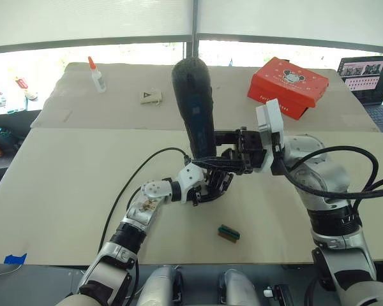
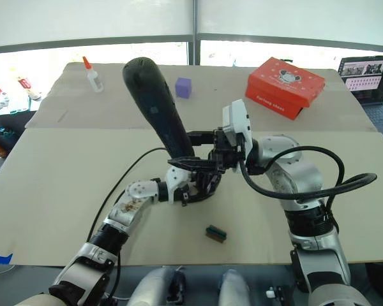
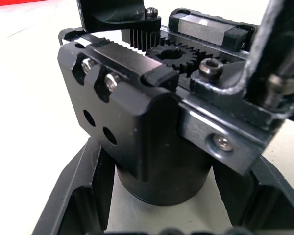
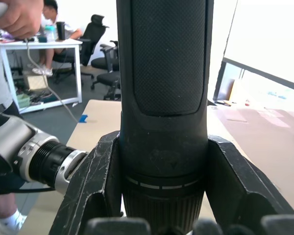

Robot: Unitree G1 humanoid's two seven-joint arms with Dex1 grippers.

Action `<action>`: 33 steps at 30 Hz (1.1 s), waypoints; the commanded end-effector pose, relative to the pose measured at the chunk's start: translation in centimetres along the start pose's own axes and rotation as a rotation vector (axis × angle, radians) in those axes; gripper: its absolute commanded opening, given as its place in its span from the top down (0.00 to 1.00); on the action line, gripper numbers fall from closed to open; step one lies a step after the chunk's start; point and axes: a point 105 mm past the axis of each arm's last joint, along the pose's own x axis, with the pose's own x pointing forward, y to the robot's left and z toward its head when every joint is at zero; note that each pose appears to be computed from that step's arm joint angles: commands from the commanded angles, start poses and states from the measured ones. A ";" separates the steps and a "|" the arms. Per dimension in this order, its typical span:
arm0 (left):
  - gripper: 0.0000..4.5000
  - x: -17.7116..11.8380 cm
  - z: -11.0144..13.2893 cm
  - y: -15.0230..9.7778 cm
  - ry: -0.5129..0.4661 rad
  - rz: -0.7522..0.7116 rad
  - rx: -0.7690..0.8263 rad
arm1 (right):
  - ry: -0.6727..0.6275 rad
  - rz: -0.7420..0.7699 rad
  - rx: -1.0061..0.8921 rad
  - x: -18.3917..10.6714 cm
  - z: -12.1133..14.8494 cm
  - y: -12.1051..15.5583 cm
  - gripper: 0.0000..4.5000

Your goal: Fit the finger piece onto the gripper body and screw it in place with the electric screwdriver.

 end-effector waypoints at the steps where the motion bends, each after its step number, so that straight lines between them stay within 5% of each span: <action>1: 0.48 -0.1 1.6 0.6 -0.049 0.009 0.030 | -0.012 -0.069 -0.031 -0.9 0.3 -0.6 0.57; 33: 0.48 -0.4 1.7 1.1 -0.035 -0.002 0.050 | 0.025 -0.335 0.102 -3.2 -4.1 -1.1 0.57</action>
